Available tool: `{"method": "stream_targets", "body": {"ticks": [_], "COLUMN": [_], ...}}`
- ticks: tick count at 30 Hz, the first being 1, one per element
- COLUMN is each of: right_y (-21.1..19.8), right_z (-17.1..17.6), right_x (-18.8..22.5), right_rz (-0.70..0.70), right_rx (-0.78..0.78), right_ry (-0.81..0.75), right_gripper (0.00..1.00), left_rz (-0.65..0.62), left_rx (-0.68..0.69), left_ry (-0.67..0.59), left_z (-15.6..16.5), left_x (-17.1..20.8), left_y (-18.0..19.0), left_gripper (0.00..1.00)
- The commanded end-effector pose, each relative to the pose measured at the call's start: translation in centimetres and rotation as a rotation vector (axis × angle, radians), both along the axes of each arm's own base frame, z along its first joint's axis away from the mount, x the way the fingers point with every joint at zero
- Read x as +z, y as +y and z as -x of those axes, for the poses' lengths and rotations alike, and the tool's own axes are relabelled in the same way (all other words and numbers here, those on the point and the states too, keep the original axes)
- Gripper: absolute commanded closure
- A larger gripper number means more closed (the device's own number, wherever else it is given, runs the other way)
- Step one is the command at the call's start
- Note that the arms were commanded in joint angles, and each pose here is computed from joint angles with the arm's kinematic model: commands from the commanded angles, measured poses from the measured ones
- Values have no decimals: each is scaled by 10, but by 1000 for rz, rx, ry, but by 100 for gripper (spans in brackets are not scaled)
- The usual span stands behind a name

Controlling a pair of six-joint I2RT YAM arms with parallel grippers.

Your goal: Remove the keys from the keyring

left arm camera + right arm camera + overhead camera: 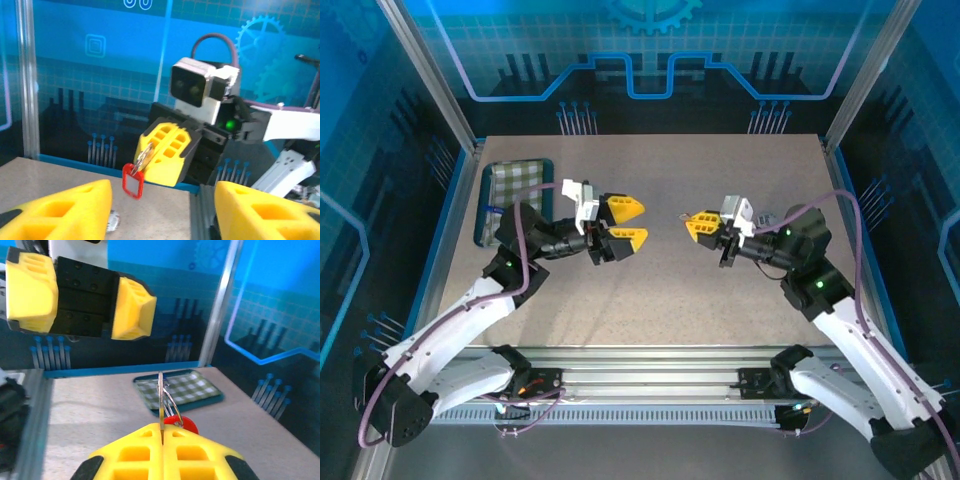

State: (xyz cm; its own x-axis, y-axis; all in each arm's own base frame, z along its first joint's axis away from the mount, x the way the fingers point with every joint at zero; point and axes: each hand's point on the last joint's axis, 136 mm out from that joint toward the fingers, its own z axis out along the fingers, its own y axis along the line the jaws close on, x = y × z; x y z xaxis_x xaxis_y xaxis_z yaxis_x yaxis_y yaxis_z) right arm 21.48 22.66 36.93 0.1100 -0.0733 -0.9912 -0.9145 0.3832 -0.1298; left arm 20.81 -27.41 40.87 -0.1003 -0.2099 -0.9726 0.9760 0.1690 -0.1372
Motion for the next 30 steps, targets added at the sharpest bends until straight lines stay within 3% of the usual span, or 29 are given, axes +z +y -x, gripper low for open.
{"method": "stream_targets", "body": {"ticks": [1, 7, 11, 15, 30], "right_y": [6, 11, 15, 17, 27], "right_z": [29, 39, 43, 41, 42], "right_x": [30, 40, 46, 54, 47], "right_rz": [-93, -141, -177, -206, -229], "right_rx": [210, 344, 434, 475, 557], "right_ry": [56, 115, 152, 168, 253], "right_gripper": [100, 100, 100, 100, 100], "left_rz": [14, -16, 23, 27, 35], "left_rx": [-93, -61, -117, -213, -305], "left_ry": [-14, -17, 0, 6, -35], "left_z": [12, 1, 1, 9, 14], "left_x": [15, 7, 16, 17, 22], "left_y": [0, -3, -4, -9, -31], "left_gripper": [38, 37, 36, 38, 34]}}
